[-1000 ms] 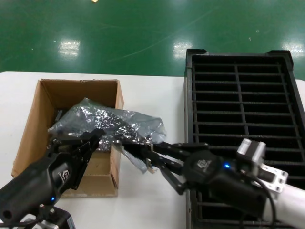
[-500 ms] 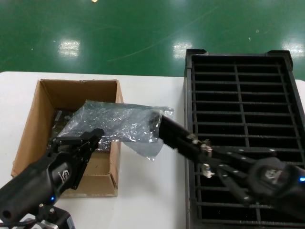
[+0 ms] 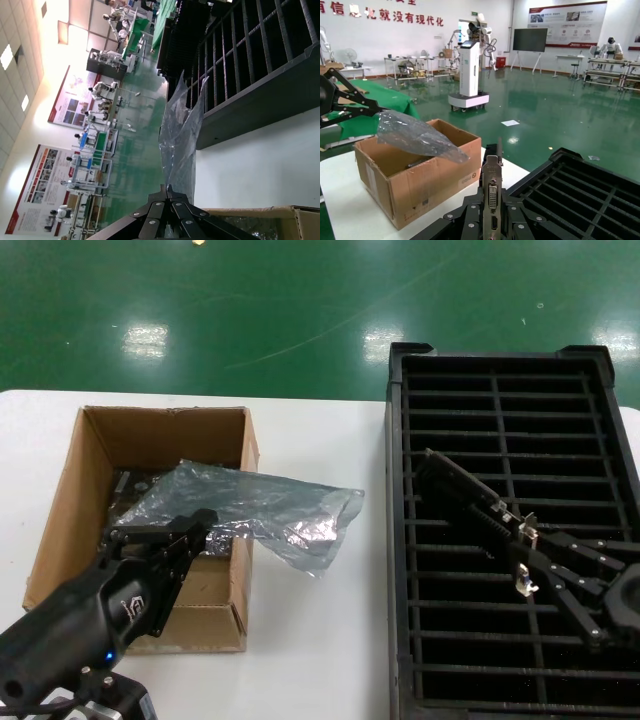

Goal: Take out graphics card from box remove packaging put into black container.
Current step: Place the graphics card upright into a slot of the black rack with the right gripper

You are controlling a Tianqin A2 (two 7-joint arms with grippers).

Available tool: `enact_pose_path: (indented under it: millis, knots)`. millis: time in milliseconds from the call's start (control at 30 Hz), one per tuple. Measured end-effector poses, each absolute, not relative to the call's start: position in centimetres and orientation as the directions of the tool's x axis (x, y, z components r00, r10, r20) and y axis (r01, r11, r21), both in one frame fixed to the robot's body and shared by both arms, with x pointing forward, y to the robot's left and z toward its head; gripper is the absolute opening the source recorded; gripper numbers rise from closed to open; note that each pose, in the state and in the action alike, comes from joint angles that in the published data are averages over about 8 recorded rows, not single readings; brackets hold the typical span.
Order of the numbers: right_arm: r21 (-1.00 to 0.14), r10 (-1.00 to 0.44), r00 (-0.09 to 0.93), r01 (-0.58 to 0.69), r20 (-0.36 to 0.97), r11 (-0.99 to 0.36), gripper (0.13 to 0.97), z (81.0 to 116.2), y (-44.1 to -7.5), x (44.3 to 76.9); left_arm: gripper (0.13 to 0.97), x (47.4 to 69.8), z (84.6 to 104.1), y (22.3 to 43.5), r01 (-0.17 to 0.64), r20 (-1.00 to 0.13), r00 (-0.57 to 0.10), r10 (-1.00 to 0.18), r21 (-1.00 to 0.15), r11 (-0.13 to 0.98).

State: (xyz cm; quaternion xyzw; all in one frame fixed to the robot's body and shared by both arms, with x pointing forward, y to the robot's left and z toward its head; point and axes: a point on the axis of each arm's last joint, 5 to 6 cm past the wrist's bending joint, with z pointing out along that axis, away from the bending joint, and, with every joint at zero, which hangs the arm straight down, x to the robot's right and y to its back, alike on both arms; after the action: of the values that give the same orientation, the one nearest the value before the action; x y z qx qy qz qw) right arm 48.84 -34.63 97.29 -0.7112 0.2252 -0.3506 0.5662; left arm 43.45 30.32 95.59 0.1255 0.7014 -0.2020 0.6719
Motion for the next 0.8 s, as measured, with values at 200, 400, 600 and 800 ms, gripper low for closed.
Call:
enact_pose_path:
  millis: [200, 400, 600, 800]
  knots:
    - [-0.963, -0.718, 0.652, 0.076, 0.244, -0.257, 0.186, 97.3, -34.7, 48.8, 0.14, 43.5, 95.6, 30.3, 0.448, -0.993, -0.066, -0.096, -0.115, 0.887]
    - [-0.959, -0.707, 0.659, 0.078, 0.255, -0.273, 0.186, 97.8, -34.6, 49.5, 0.14, 43.5, 95.6, 30.3, 0.448, -0.993, -0.066, -0.096, -0.115, 0.887]
    - [-0.928, -0.639, 0.701, 0.089, 0.316, -0.361, 0.186, 99.7, -35.1, 51.2, 0.14, 43.5, 95.6, 30.3, 0.448, -0.993, -0.066, -0.096, -0.115, 0.887]
    - [-0.859, -0.482, 0.786, 0.118, 0.388, -0.499, 0.186, 103.0, -35.9, 52.5, 0.14, 43.5, 95.6, 30.3, 0.448, -0.993, -0.065, -0.096, -0.115, 0.887]
